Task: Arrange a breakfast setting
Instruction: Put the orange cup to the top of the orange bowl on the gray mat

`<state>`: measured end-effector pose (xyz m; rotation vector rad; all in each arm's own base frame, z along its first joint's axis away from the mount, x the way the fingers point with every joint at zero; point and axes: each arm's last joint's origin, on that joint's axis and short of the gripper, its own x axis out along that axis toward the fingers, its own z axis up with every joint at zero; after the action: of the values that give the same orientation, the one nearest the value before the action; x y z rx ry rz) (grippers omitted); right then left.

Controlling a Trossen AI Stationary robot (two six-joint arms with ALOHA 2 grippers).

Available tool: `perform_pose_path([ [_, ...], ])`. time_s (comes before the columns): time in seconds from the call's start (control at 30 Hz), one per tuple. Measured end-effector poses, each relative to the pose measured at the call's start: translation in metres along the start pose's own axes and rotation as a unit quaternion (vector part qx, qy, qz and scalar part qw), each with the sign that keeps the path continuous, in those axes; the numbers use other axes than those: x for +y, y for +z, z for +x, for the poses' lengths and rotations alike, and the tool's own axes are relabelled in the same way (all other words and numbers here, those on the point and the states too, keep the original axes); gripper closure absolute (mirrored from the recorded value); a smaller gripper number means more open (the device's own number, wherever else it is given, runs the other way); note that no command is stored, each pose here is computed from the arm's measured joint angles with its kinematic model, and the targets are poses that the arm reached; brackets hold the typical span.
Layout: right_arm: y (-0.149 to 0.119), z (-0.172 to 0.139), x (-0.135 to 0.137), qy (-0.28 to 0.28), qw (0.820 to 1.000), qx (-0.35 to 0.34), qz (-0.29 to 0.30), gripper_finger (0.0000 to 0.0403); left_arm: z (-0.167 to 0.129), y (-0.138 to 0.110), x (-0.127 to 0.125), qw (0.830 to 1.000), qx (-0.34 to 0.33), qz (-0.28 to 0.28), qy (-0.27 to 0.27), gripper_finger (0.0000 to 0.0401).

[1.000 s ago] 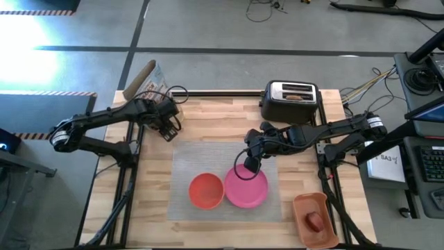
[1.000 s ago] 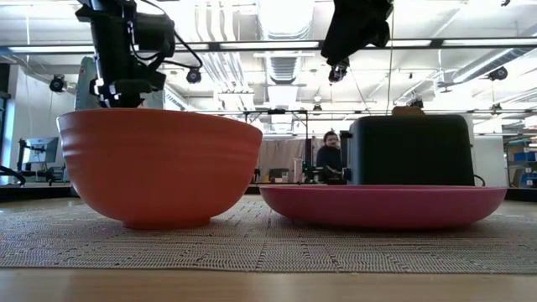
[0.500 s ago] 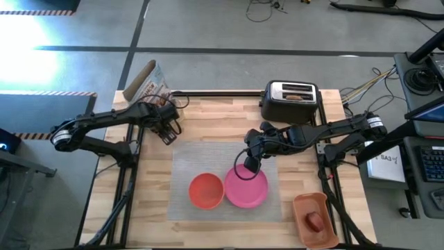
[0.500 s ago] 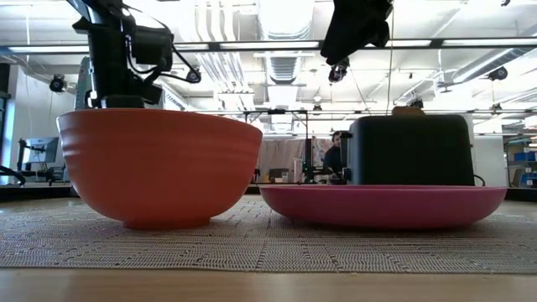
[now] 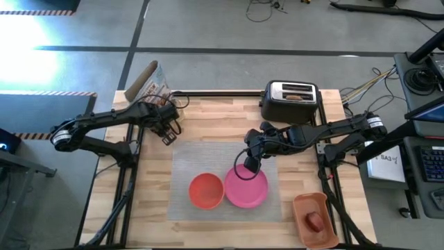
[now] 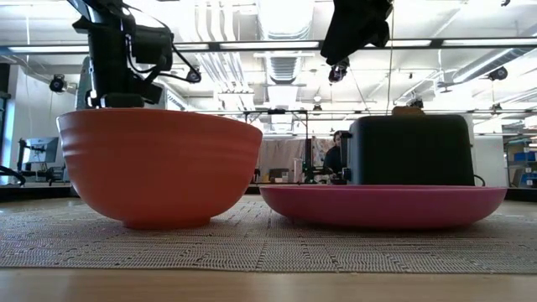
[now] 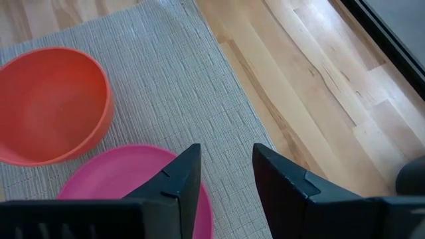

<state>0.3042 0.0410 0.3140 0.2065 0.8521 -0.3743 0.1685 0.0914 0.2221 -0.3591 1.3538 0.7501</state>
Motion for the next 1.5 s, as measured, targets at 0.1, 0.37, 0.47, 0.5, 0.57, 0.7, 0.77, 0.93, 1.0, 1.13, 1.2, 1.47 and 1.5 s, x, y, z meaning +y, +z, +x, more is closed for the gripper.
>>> perform_pose_path([
  [0.1,0.000,0.000,0.000,0.000,1.000,0.000,0.000,0.0273,-0.002,0.000,0.000,1.000,0.008,0.001,-0.008,0.0399],
  [0.37,0.000,0.000,0.000,0.000,1.000,0.000,0.000,0.0270,-0.032,0.010,-0.004,0.999,-0.013,0.015,-0.029,0.0400],
  [0.47,0.000,0.000,0.000,0.000,1.000,0.000,0.000,0.0273,-0.047,0.015,-0.010,0.998,-0.041,0.028,-0.041,0.0400],
  [0.5,0.000,0.000,0.000,0.000,1.000,0.000,0.000,0.0275,-0.051,0.016,-0.013,0.997,-0.050,0.032,-0.045,0.0400],
  [0.57,0.000,0.000,0.000,0.000,1.000,0.000,0.000,0.0277,-0.058,0.019,-0.018,0.996,-0.062,0.044,-0.052,0.0401],
  [0.7,0.000,0.000,0.000,0.000,1.000,0.000,0.000,0.0276,-0.064,0.025,-0.033,0.992,-0.072,0.081,-0.060,0.0401],
  [0.77,0.000,0.000,0.000,0.000,1.000,0.000,0.000,0.0274,-0.063,0.029,-0.044,0.989,-0.076,0.113,-0.065,0.0401],
  [0.93,0.000,0.000,0.000,0.000,1.000,0.000,0.000,0.0268,-0.061,0.040,-0.075,0.979,-0.067,0.175,-0.080,0.0401],
  [1.0,0.000,0.000,0.000,0.000,1.000,0.000,0.000,0.0268,-0.062,0.045,-0.085,0.976,-0.066,0.193,-0.079,0.0401],
  [1.13,0.000,0.000,0.000,0.000,1.000,0.000,0.000,0.0273,-0.066,0.054,-0.107,0.965,-0.072,0.240,-0.081,0.0401],
  [1.2,0.000,0.000,0.000,0.000,1.000,0.000,0.000,0.0275,-0.068,0.057,-0.121,0.957,-0.074,0.268,-0.084,0.0401],
  [1.47,0.000,0.000,0.000,0.000,1.000,0.000,0.000,0.0273,-0.068,0.063,-0.168,0.934,-0.076,0.337,-0.090,0.0401],
  [1.5,0.000,0.000,0.000,0.000,1.000,0.000,0.000,0.0272,-0.068,0.064,-0.172,0.932,-0.076,0.343,-0.091,0.0401],
])
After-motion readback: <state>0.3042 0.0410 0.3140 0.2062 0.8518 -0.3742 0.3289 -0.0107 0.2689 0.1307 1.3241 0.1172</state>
